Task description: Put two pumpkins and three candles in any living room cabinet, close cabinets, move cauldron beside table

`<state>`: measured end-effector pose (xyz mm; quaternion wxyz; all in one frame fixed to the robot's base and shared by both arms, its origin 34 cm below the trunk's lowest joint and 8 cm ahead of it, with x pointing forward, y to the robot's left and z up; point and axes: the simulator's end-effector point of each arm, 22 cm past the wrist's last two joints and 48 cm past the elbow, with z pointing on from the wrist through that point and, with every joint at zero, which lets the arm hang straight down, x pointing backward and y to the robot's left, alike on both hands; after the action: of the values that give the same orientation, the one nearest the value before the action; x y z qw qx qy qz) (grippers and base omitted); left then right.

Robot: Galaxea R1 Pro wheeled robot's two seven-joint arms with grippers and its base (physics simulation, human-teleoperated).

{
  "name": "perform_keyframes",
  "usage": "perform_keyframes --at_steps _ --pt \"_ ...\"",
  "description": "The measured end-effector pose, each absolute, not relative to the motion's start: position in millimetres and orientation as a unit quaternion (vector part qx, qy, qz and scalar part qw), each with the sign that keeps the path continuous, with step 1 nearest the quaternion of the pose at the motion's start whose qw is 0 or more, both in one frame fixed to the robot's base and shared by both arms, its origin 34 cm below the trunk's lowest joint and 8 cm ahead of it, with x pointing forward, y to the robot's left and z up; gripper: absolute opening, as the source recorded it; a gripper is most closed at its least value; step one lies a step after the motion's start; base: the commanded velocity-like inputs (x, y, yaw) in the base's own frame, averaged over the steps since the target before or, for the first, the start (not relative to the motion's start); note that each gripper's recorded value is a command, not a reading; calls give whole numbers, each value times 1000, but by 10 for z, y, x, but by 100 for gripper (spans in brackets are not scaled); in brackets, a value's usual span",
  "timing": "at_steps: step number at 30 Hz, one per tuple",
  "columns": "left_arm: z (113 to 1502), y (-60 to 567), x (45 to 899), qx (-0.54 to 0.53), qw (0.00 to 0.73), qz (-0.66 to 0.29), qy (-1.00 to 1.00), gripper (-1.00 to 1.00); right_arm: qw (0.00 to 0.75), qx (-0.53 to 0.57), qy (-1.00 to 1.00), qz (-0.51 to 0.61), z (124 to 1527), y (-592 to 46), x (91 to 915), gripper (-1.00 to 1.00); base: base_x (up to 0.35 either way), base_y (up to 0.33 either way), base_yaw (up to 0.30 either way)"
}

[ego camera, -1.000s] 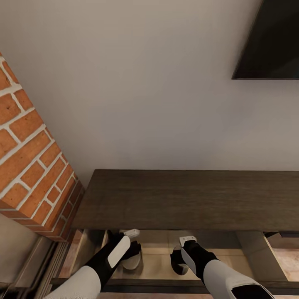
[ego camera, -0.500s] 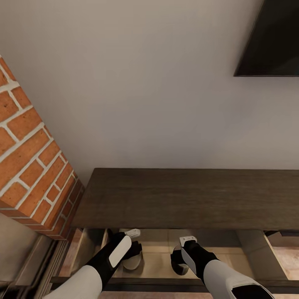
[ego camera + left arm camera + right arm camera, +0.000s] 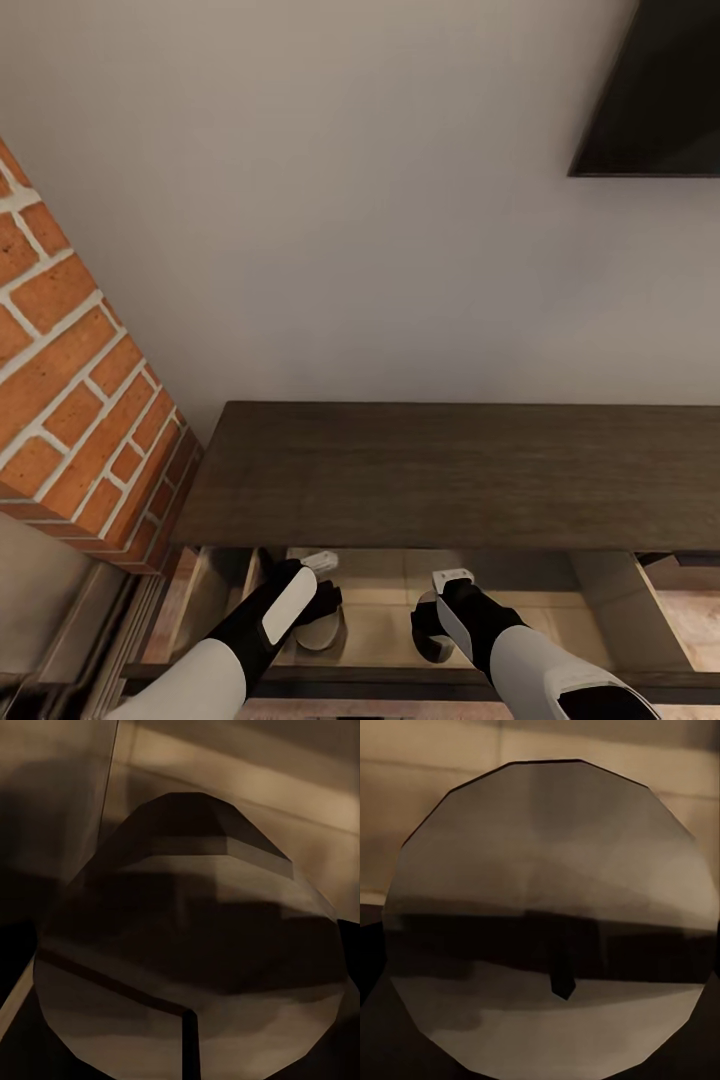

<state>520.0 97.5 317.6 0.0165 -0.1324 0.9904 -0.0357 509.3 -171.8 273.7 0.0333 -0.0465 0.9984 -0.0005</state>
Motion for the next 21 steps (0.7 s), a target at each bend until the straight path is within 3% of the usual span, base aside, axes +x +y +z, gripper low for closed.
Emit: perform_keyframes --at_steps 21 --pt "3118 970 5156 -134 10 -36 990 -100 27 -46 999 0 2682 -1711 5048 -100 0 0 0"
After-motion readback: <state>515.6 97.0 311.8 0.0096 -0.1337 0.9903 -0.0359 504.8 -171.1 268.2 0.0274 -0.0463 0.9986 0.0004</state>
